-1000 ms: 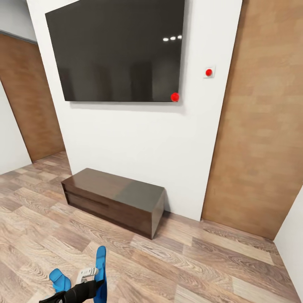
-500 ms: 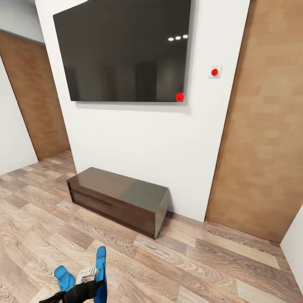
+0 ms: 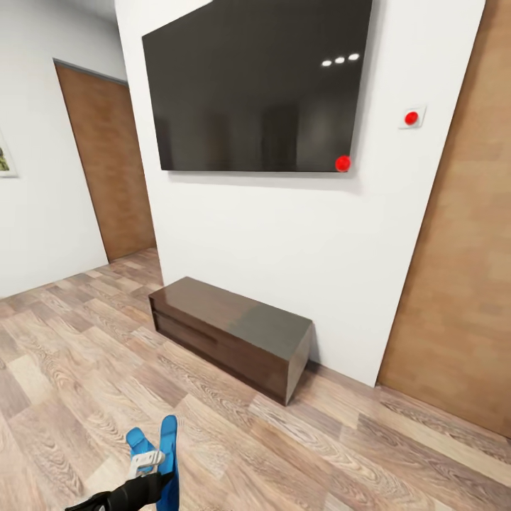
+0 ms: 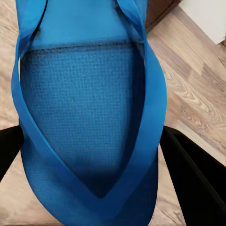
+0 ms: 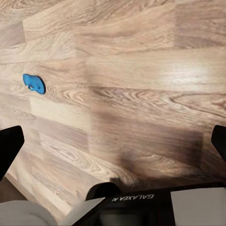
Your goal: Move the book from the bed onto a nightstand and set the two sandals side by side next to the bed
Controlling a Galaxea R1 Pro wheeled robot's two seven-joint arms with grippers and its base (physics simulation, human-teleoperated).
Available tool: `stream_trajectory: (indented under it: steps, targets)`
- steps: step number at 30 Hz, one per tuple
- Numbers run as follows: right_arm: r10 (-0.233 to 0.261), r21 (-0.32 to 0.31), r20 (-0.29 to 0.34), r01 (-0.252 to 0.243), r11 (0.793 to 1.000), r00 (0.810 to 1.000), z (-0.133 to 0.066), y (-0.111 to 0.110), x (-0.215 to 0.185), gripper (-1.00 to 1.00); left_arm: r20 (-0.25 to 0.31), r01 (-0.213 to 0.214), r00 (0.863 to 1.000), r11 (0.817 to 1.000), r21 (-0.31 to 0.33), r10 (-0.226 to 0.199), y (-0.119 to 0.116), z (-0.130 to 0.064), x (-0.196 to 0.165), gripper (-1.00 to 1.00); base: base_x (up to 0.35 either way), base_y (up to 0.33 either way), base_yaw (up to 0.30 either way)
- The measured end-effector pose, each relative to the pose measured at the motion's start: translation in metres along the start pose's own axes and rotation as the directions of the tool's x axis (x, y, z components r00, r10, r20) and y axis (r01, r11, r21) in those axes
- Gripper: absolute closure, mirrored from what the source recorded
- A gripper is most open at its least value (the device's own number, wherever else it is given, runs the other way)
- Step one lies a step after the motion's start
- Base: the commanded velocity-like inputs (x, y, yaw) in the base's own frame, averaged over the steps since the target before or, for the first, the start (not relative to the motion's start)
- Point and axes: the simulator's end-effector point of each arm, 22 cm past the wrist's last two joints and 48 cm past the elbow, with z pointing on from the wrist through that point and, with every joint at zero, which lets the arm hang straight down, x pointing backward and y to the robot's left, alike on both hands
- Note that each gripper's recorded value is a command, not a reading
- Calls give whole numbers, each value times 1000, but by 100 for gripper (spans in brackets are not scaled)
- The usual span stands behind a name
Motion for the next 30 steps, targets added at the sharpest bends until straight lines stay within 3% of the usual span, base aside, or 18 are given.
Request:
stream_trajectory:
  steps: [7, 8, 10, 12, 14, 16, 19, 24, 28, 30]
  targets:
    - [19, 16, -9, -19, 1000, 1000, 0, -9, 7, -100, -7, 7, 1000, 1000, -5, -7, 1, 0, 4, 100, 0, 0, 294]
    - [-1, 18, 22, 1, 1000, 1000, 1, -10, 1, -100, -11, 6, 1000, 1000, -7, -6, 1, 1, 6, 100, 0, 0, 294]
    - [-68, 30, 103, 66, 997, 992, 0, -12, -16, -100, -15, 5, 1000, 1000, -30, -5, 0, 4, 9, 100, 0, 0, 294]
    - [-161, 63, 120, 154, 986, 980, 1, -15, -19, -100, -17, 2, 1000, 997, -79, -4, 6, 7, 12, 100, 0, 0, 293]
    - [-250, 97, 83, 242, 966, 965, 3, -21, -13, -100, -26, 2, 1000, 992, -124, -5, 12, 9, 18, 100, 0, 0, 288]
    - [-343, 134, 25, 337, 932, 939, 4, -29, -4, -100, -53, -2, 999, 985, -172, -7, 18, 11, 37, 100, 0, 0, 277]
    - [-400, 154, -19, 398, 904, 916, 3, -36, 1, -100, -66, -35, 998, 979, -199, 22, 21, 11, 57, 100, 0, 0, 271]
    - [-404, 160, -27, 403, 901, 914, 1, -40, 0, -100, -70, -77, 995, 977, -196, 64, 20, 11, 72, 100, 0, 0, 263]
    - [-348, 163, 34, 338, 927, 937, -5, -41, -15, -100, -71, -75, 996, 978, -195, 62, 18, 12, 75, 100, 0, 0, 91]
    - [-333, 168, 66, 319, 933, 940, -8, -42, -22, -100, -72, -67, 996, 981, -180, 55, 5, 17, 80, 100, 0, 0, 20]
